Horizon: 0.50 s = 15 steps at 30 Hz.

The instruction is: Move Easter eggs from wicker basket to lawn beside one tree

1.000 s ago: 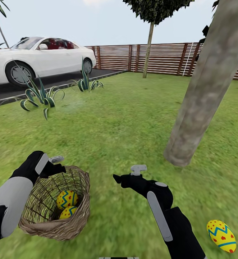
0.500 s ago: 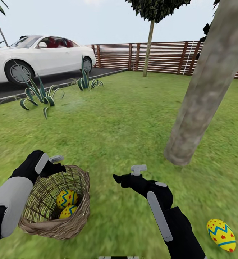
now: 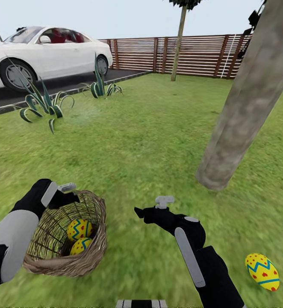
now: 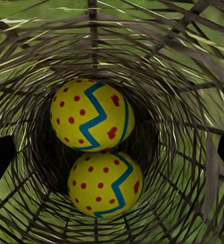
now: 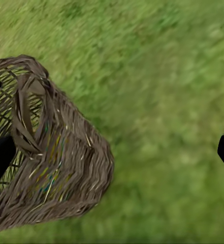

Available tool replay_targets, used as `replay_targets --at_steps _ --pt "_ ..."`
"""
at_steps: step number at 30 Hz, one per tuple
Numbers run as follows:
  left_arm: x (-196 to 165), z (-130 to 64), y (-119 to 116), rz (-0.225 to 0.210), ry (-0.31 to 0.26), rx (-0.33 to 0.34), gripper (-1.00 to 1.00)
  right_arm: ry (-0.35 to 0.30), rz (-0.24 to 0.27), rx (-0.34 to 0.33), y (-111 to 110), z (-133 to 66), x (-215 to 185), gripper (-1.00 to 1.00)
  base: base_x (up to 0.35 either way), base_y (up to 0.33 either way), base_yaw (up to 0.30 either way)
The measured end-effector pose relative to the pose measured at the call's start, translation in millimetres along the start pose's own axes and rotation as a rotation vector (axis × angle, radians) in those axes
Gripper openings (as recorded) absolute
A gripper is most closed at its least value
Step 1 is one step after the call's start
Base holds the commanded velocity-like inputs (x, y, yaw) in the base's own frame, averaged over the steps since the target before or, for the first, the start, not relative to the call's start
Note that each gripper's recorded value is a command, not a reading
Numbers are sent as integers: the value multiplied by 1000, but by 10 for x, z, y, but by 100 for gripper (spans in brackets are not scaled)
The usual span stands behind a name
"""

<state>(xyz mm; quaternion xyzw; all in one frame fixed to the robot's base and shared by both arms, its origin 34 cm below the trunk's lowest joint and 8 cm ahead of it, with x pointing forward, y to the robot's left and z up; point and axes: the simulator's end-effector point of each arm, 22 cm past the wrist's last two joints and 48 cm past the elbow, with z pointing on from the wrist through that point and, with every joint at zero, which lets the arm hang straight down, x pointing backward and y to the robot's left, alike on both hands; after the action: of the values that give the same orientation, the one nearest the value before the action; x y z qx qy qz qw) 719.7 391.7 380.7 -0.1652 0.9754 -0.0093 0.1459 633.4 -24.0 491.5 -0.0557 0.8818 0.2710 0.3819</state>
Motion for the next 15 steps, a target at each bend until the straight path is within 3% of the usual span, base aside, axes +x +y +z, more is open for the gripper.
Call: replay_targets --at_steps 15 --pt "139 340 162 -5 46 -26 100 51 32 7 -148 187 254 100 0 0 0"
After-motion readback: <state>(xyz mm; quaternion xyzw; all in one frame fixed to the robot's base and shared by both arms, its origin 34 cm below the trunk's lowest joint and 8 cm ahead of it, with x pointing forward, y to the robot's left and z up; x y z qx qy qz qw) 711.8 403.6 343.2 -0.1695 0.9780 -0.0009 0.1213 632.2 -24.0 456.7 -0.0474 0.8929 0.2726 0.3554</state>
